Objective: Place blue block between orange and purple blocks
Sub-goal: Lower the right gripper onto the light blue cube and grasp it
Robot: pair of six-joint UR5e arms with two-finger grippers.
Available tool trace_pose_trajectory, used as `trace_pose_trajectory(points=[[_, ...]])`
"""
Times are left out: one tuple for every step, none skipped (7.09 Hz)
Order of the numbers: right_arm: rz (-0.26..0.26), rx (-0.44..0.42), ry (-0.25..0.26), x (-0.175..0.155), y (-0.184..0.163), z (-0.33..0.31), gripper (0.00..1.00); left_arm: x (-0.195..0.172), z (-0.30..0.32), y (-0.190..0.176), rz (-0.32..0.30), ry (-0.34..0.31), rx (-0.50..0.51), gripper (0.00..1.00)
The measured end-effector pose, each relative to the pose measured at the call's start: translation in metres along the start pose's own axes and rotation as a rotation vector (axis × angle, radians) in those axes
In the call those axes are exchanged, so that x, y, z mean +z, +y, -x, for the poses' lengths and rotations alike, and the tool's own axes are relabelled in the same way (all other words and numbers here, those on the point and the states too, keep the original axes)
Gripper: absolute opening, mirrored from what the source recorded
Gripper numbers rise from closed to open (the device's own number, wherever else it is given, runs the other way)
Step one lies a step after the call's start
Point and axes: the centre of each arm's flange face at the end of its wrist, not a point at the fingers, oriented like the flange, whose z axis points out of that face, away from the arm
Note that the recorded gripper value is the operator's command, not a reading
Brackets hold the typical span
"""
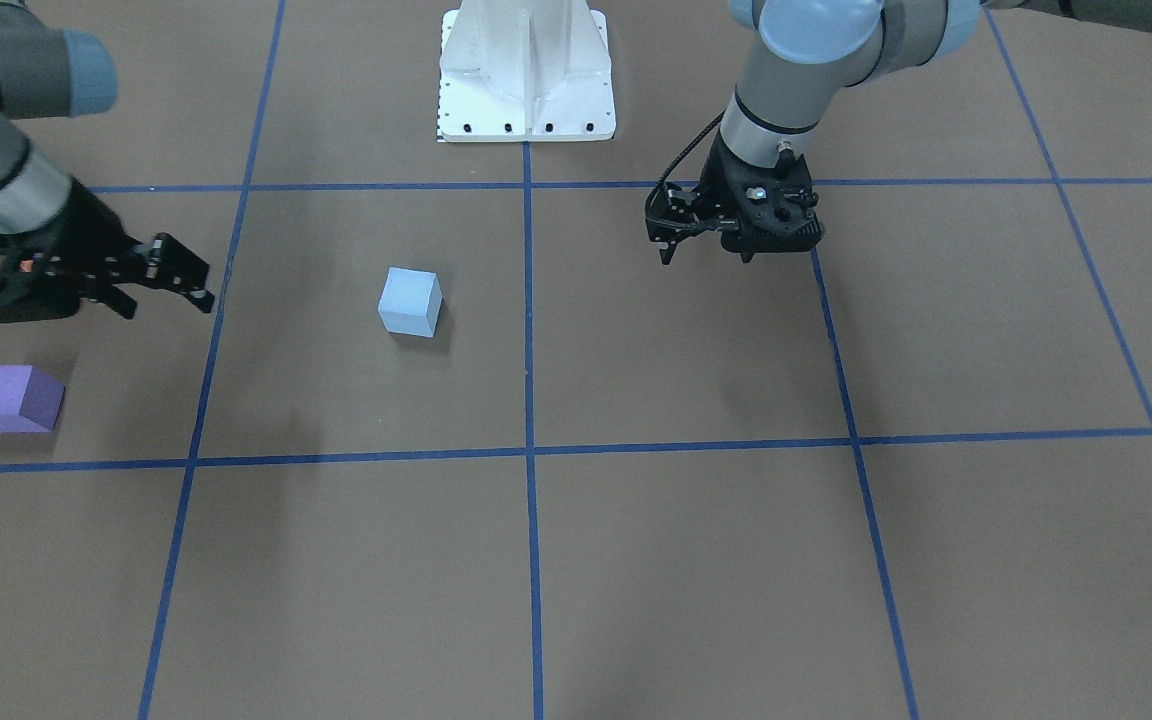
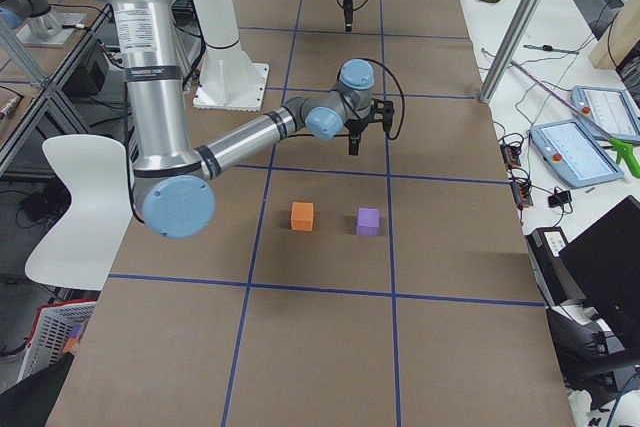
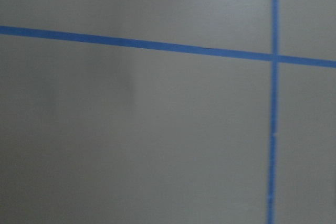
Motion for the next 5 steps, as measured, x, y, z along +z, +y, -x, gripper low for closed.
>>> trace_pose_trajectory(points=[[-0.002, -0.017, 0.016, 0.032, 0.012, 0.051, 0.99, 0.001, 0.007, 0.0, 0.002, -0.007, -0.002, 1.0], [-0.003, -0.022, 0.031, 0.05, 0.016, 0.084, 0.99, 0.004, 0.011, 0.0, 0.004, -0.013, -0.005, 1.0], [-0.001, -0.017, 0.037, 0.058, 0.019, 0.103, 0.99, 0.006, 0.012, 0.0, 0.006, -0.017, -0.008, 1.0], [0.002, 0.004, 0.036, 0.064, 0.024, 0.116, 0.99, 0.008, 0.012, 0.0, 0.008, -0.021, -0.01, 1.0], [0.004, 0.034, 0.036, 0.071, 0.034, 0.127, 0.99, 0.011, 0.013, -0.001, 0.01, -0.025, -0.012, 1.0]])
